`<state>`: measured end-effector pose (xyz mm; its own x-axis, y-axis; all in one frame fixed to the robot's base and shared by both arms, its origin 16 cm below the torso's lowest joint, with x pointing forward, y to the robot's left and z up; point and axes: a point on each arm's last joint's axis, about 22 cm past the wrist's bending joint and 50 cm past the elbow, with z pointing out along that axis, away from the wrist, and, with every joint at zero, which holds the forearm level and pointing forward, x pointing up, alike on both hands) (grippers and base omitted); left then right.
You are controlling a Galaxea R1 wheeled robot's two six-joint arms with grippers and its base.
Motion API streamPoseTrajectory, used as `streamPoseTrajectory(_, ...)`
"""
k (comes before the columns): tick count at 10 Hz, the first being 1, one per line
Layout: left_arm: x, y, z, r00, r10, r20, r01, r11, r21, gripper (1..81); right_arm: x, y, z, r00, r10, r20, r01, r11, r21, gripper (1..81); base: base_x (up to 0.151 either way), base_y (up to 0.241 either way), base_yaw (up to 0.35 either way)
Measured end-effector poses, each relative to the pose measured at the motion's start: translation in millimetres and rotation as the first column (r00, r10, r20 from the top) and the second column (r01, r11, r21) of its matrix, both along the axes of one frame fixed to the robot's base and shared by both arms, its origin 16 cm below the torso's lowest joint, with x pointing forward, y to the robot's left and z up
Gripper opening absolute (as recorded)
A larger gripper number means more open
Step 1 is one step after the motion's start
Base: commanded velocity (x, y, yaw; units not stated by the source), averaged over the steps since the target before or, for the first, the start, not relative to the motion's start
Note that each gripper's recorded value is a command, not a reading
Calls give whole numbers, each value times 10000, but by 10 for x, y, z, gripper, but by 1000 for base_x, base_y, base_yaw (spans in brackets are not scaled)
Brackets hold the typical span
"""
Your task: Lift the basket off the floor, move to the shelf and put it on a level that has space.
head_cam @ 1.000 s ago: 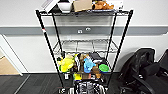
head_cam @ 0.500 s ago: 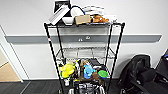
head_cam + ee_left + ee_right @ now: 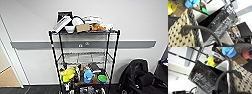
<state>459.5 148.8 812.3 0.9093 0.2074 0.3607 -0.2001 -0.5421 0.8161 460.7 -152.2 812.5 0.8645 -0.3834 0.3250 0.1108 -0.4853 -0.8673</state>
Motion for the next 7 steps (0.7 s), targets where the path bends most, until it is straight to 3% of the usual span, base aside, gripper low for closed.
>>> streamPoseTrajectory(7, -358, 0, -102, 9969, 7, -783, -7, 10000, -4, 10, -376, -9, -115, 9968, 26, -796, -28, 10000, -32, 10, 0, 0, 0)
